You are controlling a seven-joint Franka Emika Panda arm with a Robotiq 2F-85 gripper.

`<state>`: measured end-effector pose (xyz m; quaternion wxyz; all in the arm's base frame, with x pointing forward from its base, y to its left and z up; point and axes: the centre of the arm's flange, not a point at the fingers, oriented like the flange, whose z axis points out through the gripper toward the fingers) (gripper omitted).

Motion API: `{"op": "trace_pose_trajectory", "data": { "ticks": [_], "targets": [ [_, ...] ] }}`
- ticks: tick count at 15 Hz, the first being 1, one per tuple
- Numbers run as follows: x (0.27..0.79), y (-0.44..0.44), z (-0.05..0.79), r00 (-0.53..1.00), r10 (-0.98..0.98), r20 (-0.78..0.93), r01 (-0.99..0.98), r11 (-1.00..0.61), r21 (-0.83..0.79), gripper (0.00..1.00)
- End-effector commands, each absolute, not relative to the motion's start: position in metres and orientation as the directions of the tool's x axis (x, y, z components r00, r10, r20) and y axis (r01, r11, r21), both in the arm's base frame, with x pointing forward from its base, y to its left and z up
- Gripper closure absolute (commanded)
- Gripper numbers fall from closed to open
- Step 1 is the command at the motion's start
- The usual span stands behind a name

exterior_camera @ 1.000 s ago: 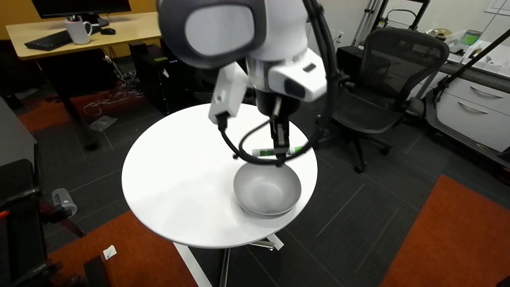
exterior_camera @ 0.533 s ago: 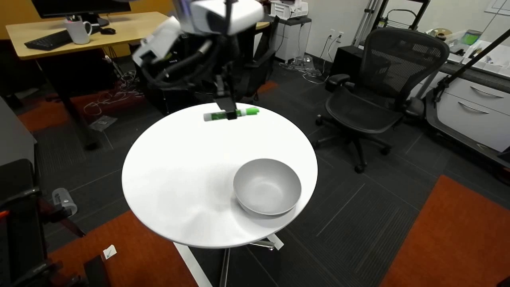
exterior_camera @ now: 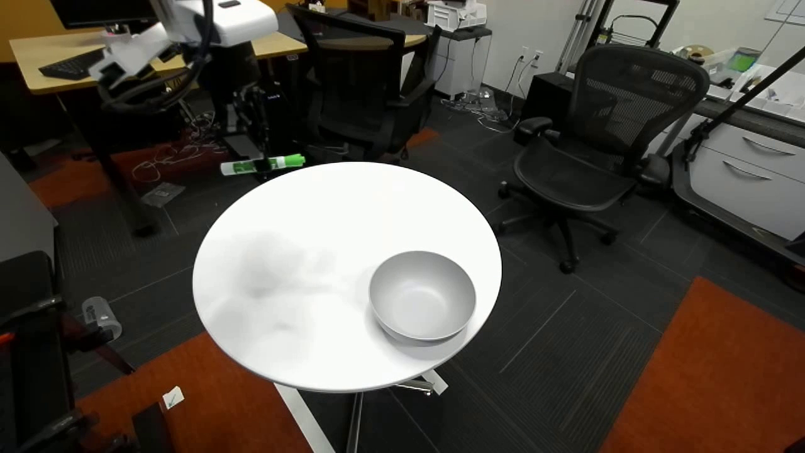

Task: Pick the marker from the bowl and put it on the table

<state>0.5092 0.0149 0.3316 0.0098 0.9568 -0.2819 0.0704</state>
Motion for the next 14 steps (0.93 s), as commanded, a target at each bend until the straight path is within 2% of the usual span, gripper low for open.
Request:
{"op": "trace_pose_trajectory", "data": {
  "ticks": [1,6,14],
  "targets": [
    [0.489,0.004,0.312,0.799,-0.594,0.098,-0.594,-0.804,-0.032,0.95],
    [0.484,-0.014,0.262,0.763,-0.645,0.029,-0.645,-0.764,-0.007,0.95],
    [0.493,-0.020,0.187,0.727,-0.680,0.092,-0.686,-0.726,0.052,0.95]
  ]
}}
